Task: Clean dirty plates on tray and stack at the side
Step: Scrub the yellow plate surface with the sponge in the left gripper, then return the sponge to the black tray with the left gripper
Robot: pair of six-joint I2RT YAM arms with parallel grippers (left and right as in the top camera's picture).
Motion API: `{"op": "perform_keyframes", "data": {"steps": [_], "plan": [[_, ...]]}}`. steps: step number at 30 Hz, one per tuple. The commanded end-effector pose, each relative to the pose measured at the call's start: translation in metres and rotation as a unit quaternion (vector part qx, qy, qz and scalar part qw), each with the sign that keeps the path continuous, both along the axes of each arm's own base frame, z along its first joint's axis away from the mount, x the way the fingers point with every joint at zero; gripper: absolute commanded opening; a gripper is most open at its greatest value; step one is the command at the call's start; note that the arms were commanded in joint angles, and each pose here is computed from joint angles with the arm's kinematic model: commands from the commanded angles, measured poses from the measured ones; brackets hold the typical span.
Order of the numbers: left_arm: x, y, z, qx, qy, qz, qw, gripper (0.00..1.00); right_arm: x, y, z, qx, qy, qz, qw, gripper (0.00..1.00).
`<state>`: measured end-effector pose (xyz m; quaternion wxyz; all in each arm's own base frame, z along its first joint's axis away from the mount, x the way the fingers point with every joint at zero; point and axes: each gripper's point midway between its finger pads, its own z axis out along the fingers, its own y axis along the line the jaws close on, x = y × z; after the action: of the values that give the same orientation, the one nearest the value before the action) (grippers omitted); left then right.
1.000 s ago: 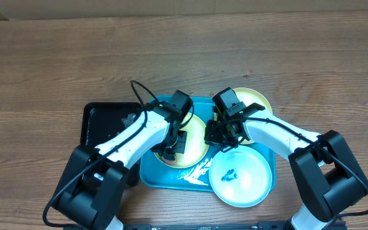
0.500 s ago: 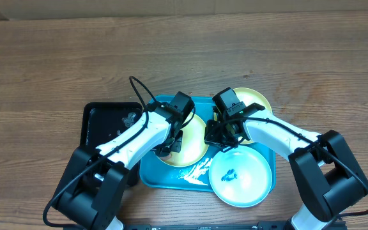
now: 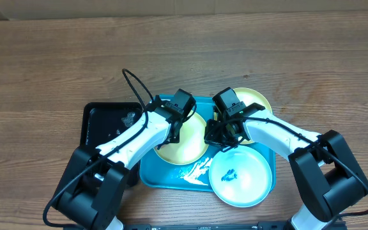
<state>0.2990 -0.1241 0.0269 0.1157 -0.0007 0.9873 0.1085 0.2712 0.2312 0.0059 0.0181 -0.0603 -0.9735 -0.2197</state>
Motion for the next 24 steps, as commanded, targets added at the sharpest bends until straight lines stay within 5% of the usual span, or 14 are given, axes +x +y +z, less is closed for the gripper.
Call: {"op": "perform_keyframes", "data": {"steps": [1,15,24], "plan": [[-0.007,-0.032,0.0,-0.083,0.036,-0.066,0.994,0.04,0.004,-0.004,-0.001,-0.005,-0.007,0.002,1.0,0.04],[-0.012,-0.07,0.029,-0.197,0.066,-0.098,0.973,0.04,0.001,-0.004,-0.001,-0.005,-0.002,0.003,1.0,0.04],[0.007,0.002,0.08,-0.101,0.025,0.014,0.994,0.04,0.0,-0.005,-0.002,-0.006,0.001,0.003,1.0,0.04]]}}
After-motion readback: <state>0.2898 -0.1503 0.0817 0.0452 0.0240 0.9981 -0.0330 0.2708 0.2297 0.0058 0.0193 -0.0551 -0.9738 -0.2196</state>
